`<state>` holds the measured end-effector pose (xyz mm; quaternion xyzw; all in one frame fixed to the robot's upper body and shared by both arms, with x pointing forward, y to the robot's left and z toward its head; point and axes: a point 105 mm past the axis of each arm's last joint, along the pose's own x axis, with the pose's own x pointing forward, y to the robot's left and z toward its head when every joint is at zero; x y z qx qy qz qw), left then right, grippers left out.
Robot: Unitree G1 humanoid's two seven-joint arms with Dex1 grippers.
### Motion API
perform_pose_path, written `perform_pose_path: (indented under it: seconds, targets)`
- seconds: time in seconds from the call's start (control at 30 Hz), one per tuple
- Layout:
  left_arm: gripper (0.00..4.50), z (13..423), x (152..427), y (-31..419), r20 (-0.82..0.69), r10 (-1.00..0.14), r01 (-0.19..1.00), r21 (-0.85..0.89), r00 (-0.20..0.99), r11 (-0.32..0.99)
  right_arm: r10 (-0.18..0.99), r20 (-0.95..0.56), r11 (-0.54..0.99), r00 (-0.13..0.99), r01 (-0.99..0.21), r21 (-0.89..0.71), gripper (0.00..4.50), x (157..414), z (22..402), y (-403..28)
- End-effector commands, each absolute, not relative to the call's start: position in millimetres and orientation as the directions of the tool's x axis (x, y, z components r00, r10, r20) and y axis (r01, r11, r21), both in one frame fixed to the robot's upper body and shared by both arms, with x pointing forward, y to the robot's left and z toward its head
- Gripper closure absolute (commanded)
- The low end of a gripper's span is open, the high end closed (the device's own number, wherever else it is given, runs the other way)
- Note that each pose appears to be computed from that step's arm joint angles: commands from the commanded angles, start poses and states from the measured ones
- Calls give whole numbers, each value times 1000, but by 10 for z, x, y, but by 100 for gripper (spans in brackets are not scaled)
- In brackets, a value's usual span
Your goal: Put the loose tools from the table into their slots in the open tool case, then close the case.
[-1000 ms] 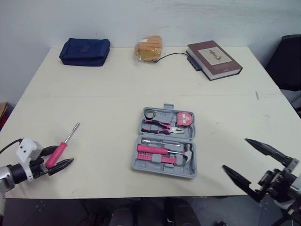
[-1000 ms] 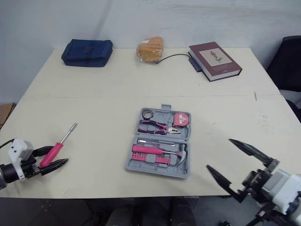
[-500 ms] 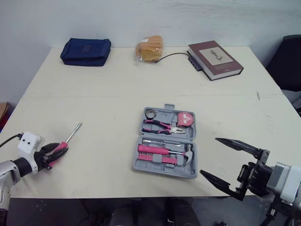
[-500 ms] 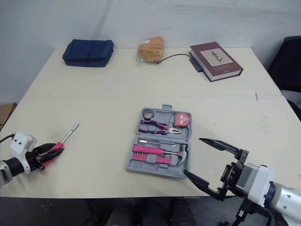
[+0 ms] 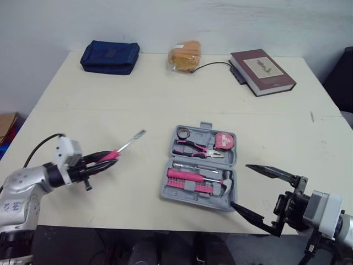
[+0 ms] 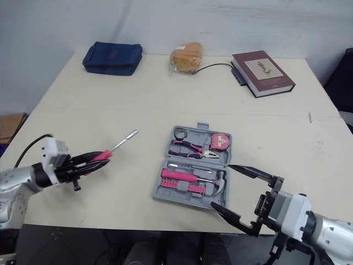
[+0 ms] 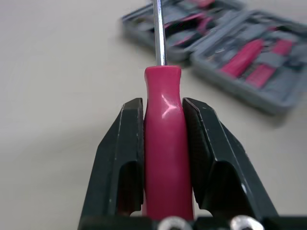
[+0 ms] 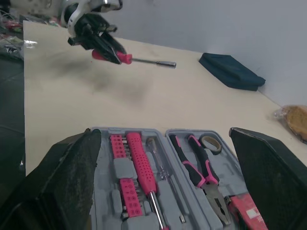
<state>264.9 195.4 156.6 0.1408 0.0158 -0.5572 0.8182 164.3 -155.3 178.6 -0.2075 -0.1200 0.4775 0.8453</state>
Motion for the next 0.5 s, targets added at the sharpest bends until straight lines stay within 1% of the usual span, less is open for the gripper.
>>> perform_pose_path:
  seconds: [0.03,0.07,0.1,0.17,0.23,0.27,0.33,0.43,0.5]
  targets:
    - [395,1636,2387,1456,-215,-972,976,212,96,50,849,6,469,529,-748,-471,0,1582,1768,-1590]
    - [395,1593,2320,1395,-259,-965,978,206,33,-22,849,-3,467,529,-751,-467,0,1564,1748,-1589]
    - [395,1548,2320,1306,-306,-952,976,205,-5,-71,843,-6,474,537,-749,-464,0,1549,1735,-1597]
    - [395,1511,2335,1184,-357,-933,971,207,-43,-123,837,-11,481,547,-746,-461,0,1528,1719,-1607]
    - [395,1488,2358,1098,-387,-920,964,219,-56,-151,833,-18,484,553,-745,-459,0,1504,1704,-1605]
    - [395,1443,2408,1012,-425,-904,954,242,-58,-175,827,-23,490,561,-741,-458,0,1481,1699,-1609]
    - [395,1383,2477,890,-466,-883,955,234,-54,-182,816,-27,505,578,-734,-455,0,1441,1701,-1614]
    - [395,1312,2503,788,-516,-854,959,208,-58,-191,800,-36,523,599,-726,-446,0,1396,1691,-1609]
    - [395,1299,2520,701,-522,-851,951,230,-56,-204,793,-43,531,608,-724,-441,0,1370,1683,-1599]
